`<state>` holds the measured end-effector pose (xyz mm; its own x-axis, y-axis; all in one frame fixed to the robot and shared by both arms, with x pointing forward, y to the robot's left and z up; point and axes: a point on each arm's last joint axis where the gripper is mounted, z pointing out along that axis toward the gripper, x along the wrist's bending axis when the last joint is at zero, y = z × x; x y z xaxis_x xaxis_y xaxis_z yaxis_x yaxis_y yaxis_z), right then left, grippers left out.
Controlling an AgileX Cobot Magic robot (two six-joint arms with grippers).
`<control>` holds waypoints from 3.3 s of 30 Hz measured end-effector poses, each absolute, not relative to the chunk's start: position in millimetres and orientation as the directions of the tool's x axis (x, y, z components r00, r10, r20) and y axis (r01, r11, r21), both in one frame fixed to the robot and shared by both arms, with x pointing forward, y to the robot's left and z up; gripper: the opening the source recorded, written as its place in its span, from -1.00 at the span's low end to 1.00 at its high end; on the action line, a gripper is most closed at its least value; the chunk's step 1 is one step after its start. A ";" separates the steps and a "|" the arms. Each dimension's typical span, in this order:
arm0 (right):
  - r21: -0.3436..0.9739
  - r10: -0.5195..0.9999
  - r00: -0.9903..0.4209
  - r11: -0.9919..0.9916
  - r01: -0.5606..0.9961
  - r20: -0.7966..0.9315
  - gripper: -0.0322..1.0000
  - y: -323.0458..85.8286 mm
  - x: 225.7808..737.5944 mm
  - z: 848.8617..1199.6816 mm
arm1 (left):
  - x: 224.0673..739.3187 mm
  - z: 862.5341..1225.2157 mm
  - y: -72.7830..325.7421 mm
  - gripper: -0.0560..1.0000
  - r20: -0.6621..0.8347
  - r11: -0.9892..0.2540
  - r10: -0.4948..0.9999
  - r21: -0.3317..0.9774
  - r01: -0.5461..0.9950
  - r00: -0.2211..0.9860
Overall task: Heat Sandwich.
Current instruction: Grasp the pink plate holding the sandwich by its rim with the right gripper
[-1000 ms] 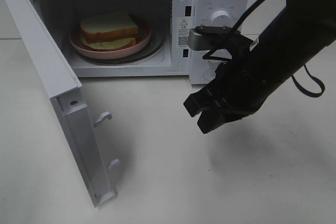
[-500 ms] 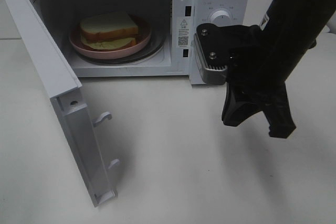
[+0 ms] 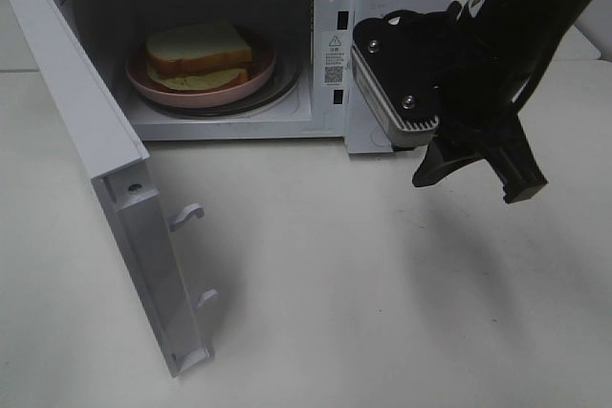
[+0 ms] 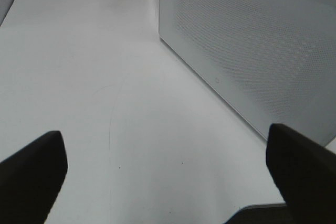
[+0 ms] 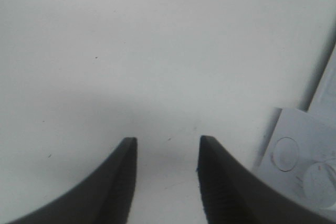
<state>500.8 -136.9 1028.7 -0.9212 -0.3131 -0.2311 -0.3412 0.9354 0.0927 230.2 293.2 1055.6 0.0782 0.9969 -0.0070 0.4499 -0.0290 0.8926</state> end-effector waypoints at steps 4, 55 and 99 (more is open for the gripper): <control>0.102 -0.303 -0.914 0.935 -0.340 -0.269 0.30 -133.3 502.8 1029.7 | 230.2 1055.6 293.2 0.93 -0.007 -0.029 0.997 0.893 0.450 0.078; 0.098 -0.312 -0.783 0.900 -0.425 -0.538 0.76 -47.1 557.9 1010.9 | 230.2 1055.6 293.2 0.93 -0.007 -0.029 0.997 0.893 0.450 0.078; 0.186 -0.163 -0.830 0.935 -0.303 -0.534 0.65 35.5 651.6 949.9 | 230.2 1055.6 293.2 0.93 -0.007 -0.029 0.997 0.893 0.450 0.078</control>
